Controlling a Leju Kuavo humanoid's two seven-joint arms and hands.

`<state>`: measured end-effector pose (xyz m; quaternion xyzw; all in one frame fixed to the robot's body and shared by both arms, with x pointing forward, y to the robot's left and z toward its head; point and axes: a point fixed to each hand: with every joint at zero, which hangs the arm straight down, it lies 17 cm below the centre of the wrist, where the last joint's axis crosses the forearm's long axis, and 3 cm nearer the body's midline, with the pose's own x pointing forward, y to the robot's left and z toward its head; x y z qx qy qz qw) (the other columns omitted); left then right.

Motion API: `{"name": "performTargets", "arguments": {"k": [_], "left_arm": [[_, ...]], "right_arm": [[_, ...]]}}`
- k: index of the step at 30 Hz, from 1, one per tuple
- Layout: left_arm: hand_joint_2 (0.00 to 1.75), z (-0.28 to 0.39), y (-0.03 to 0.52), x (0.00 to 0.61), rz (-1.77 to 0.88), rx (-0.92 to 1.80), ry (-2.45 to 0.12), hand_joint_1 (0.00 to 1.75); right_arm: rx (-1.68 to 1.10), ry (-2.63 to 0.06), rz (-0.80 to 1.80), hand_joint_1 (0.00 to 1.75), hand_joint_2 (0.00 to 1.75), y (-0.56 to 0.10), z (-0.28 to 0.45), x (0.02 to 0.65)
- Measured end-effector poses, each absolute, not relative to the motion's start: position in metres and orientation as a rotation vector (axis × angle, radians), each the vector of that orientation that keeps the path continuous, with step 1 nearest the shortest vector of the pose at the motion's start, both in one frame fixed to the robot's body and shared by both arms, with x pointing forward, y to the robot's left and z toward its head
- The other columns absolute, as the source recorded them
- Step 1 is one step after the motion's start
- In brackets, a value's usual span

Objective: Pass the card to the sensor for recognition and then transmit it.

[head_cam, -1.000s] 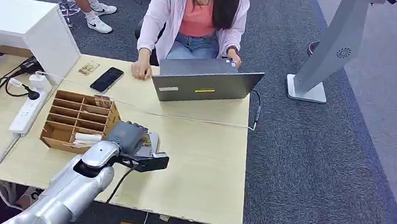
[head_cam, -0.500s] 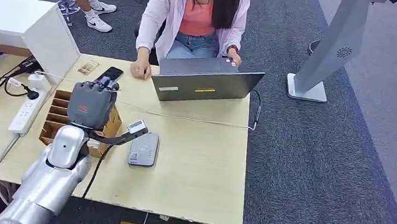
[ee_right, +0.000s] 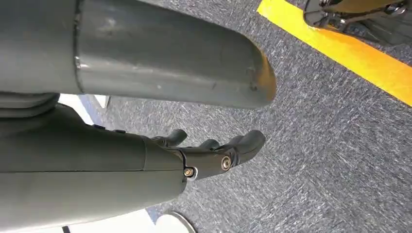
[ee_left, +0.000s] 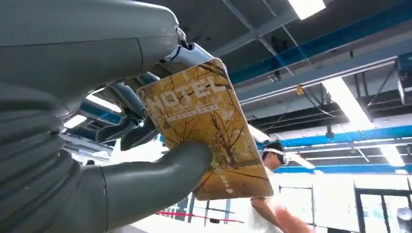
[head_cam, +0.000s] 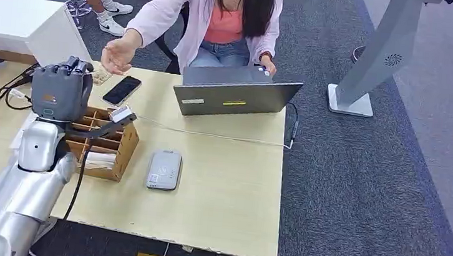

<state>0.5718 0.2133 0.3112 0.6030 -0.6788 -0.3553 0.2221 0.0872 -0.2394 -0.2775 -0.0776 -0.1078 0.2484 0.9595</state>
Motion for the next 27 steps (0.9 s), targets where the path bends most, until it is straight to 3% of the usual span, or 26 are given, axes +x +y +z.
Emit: {"name": "performTargets", "arguments": {"k": [10,27], "left_arm": [[1.75,0.323,0.283,0.613,-1.003,1.753,-1.696,1.75],[1.75,0.315,0.304,0.62,-1.0,1.736,-1.641,1.75]], "right_arm": [[-0.158,-0.216,0.533,0.0,0.0,-0.239,-0.278,0.087],[-0.159,-0.215,0.534,0.0,0.0,-0.239,-0.278,0.087]]}}
